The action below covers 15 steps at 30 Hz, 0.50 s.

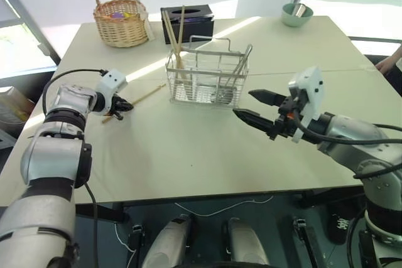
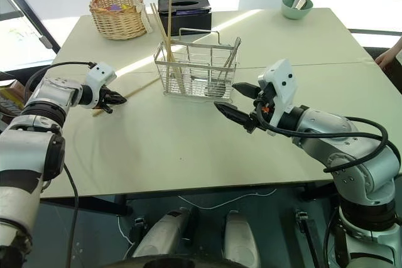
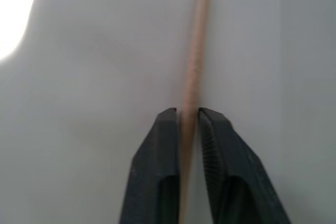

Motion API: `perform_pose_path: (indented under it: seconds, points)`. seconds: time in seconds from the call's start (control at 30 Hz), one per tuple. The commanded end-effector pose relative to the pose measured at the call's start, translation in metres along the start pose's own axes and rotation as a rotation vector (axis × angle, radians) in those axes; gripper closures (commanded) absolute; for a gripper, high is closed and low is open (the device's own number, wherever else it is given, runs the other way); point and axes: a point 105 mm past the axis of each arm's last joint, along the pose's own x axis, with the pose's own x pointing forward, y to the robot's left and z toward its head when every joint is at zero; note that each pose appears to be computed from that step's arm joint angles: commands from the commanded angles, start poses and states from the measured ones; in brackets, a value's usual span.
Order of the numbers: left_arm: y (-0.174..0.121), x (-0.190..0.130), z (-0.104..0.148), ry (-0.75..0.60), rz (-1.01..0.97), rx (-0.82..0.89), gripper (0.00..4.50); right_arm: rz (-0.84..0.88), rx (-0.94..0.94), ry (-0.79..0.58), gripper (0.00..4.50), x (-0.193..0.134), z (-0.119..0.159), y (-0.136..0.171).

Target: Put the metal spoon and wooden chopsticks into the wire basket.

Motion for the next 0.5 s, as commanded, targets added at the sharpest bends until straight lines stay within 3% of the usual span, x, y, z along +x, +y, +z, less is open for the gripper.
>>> perform_pose_path:
  seconds: [0.03,0.17,0.27,0.43,0.5]
  points:
    - [0.003,-0.004,0.0,0.001,0.004,-0.011,4.46,0.004,-0.027,-0.035,0.97,-0.001,0.012,0.001]
    - [0.006,-0.008,0.007,-0.043,0.007,-0.029,4.46,0.04,-0.029,-0.021,0.97,-0.001,0.008,0.008]
    - [0.015,-0.016,0.028,-0.182,0.06,-0.082,4.46,0.043,-0.03,-0.019,0.97,-0.001,0.007,0.01]
    - [0.04,-0.054,0.094,-0.613,0.22,-0.144,4.46,0.016,-0.025,-0.026,0.97,-0.003,0.007,0.006]
    - [0.05,-0.089,0.13,-0.889,0.283,-0.224,4.46,0.005,-0.022,-0.027,0.97,-0.003,0.006,0.004]
